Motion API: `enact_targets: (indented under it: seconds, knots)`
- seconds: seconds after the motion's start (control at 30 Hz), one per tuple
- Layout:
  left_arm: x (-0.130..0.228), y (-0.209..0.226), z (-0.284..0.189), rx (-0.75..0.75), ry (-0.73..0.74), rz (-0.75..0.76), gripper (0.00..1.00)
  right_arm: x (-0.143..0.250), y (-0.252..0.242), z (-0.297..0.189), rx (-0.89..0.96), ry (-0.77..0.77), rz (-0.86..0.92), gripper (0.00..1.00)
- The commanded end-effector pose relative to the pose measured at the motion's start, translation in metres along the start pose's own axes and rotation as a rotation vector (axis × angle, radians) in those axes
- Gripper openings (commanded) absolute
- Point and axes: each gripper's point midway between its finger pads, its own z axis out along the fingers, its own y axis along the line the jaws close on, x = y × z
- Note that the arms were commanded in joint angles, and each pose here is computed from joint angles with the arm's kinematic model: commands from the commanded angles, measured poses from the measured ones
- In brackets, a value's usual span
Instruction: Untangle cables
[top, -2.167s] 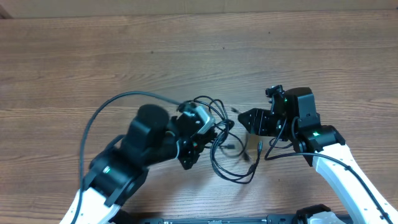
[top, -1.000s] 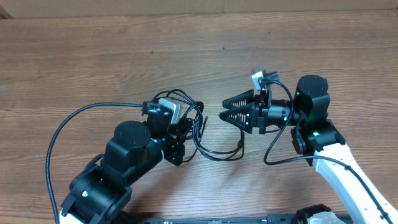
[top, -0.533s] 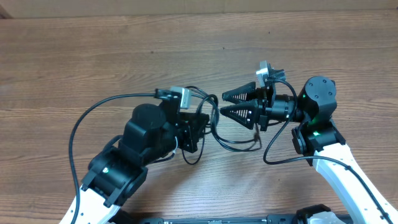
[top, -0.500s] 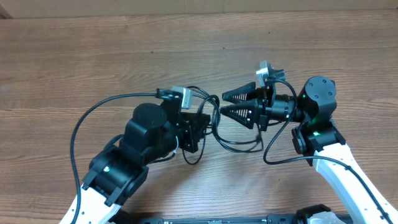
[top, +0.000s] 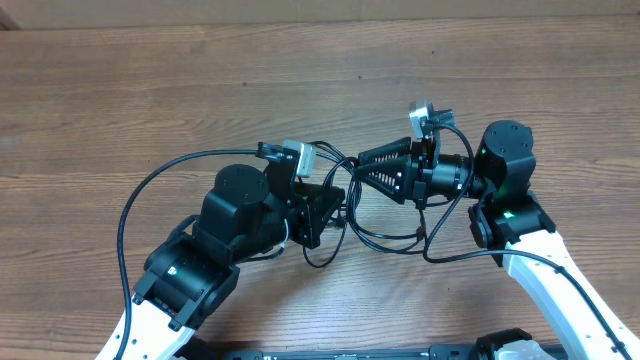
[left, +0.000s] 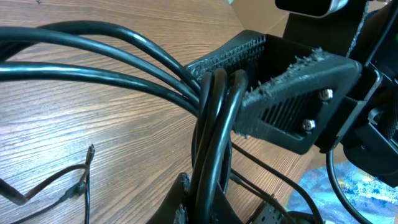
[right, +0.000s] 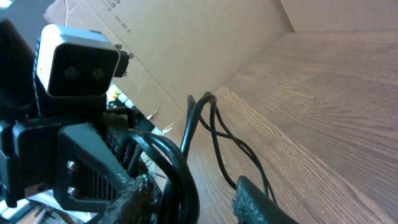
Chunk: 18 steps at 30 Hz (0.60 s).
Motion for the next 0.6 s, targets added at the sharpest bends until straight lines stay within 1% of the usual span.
enact_targets:
  seconds: [0.0, 0.03, 0.17, 0.2, 0.23, 0.43, 0.57]
  knots:
    - [-0.010, -0.012, -0.007, 0.033, -0.024, 0.073, 0.04, -0.008, 0.002, 0.000, 0.002, -0.011, -0.018, 0.37]
    - [-0.010, -0.011, -0.006, 0.031, -0.023, 0.088, 0.04, -0.008, 0.002, 0.000, 0.003, -0.011, -0.018, 0.35]
    - [-0.006, -0.009, -0.006, 0.022, -0.005, 0.102, 0.04, -0.008, 0.002, 0.000, 0.003, -0.012, -0.019, 0.35]
    - [-0.003, -0.007, -0.005, 0.015, 0.007, 0.097, 0.05, -0.008, 0.001, 0.000, 0.011, -0.016, -0.019, 0.40]
    - [-0.002, -0.006, -0.005, 0.012, 0.012, 0.094, 0.04, -0.009, -0.001, 0.000, 0.019, -0.020, -0.019, 0.41]
    - [0.001, -0.012, -0.001, 0.055, 0.036, 0.094, 0.04, -0.011, -0.004, 0.000, 0.037, -0.029, -0.016, 0.42]
    - [0.001, -0.011, 0.000, 0.053, 0.037, 0.093, 0.05, -0.008, -0.006, 0.000, 0.042, -0.021, 0.004, 0.42]
